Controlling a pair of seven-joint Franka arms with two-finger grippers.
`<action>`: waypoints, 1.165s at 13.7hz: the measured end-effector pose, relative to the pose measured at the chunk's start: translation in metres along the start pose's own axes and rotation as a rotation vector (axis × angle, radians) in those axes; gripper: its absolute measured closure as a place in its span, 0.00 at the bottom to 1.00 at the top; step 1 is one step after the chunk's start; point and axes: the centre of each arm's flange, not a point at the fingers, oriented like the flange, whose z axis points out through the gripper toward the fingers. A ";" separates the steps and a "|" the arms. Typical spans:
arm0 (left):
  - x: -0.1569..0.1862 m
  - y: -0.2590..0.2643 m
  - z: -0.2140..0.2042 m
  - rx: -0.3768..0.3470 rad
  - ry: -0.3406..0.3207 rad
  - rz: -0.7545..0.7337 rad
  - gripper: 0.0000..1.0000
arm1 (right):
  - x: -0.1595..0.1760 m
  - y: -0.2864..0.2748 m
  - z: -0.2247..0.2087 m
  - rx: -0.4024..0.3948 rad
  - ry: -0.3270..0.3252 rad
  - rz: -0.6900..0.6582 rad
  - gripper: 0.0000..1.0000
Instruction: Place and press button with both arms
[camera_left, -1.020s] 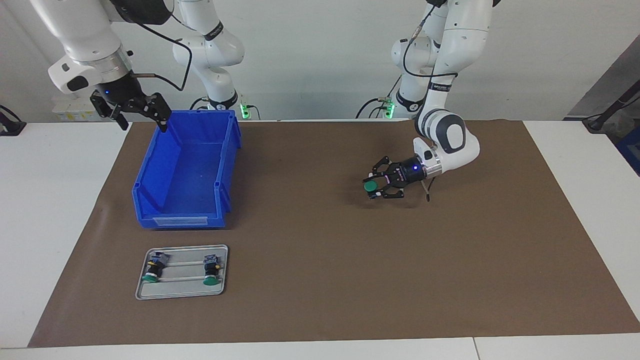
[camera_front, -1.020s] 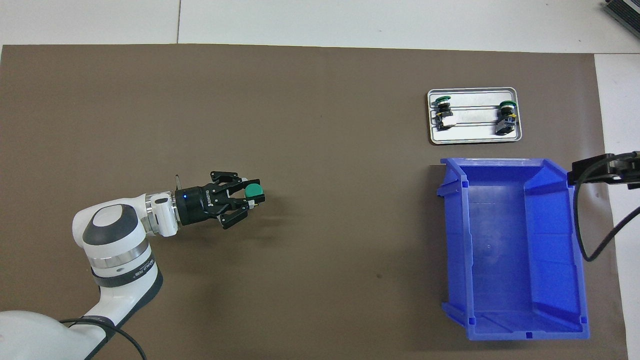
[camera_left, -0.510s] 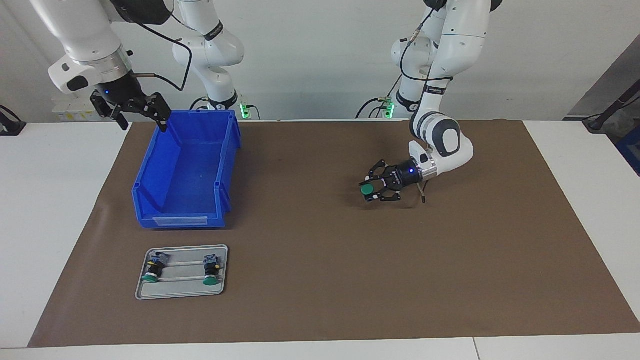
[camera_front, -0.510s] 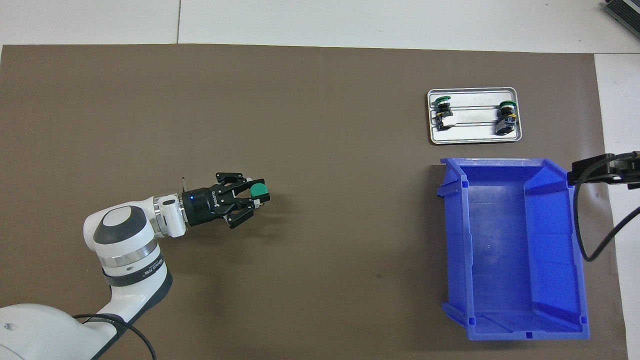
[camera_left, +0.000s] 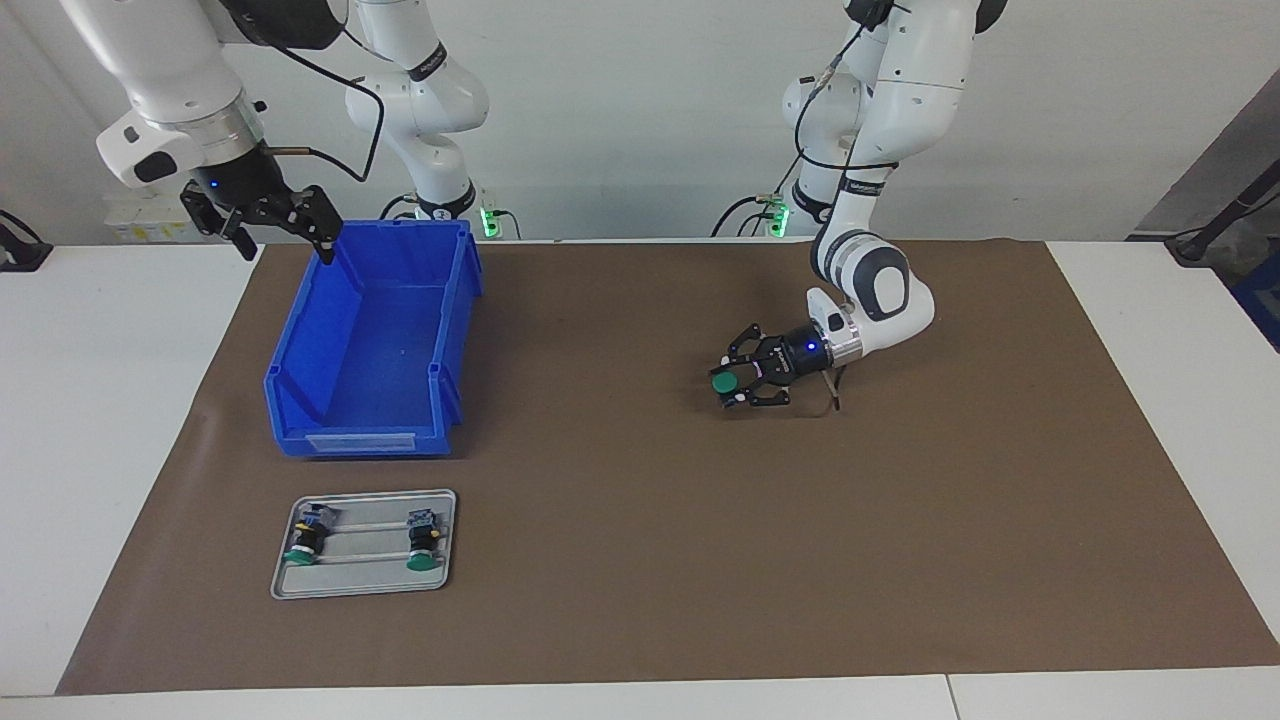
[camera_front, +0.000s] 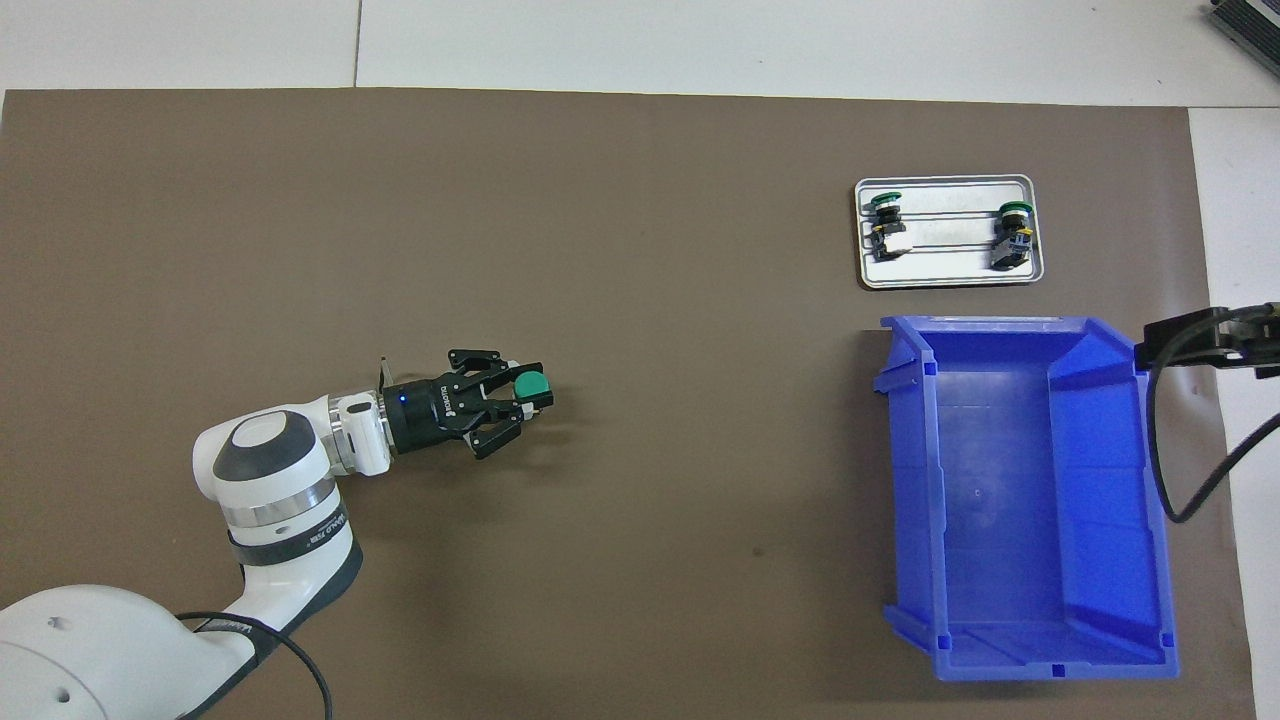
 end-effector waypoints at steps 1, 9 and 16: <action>0.000 0.000 0.000 0.000 0.000 0.003 0.60 | 0.000 0.000 0.000 0.000 0.000 0.000 0.00; -0.001 0.000 0.000 0.002 -0.002 0.012 0.56 | 0.000 0.000 0.000 0.000 0.000 0.000 0.00; 0.000 -0.003 -0.003 0.012 -0.003 0.015 0.27 | 0.000 0.000 0.000 0.000 0.000 0.000 0.00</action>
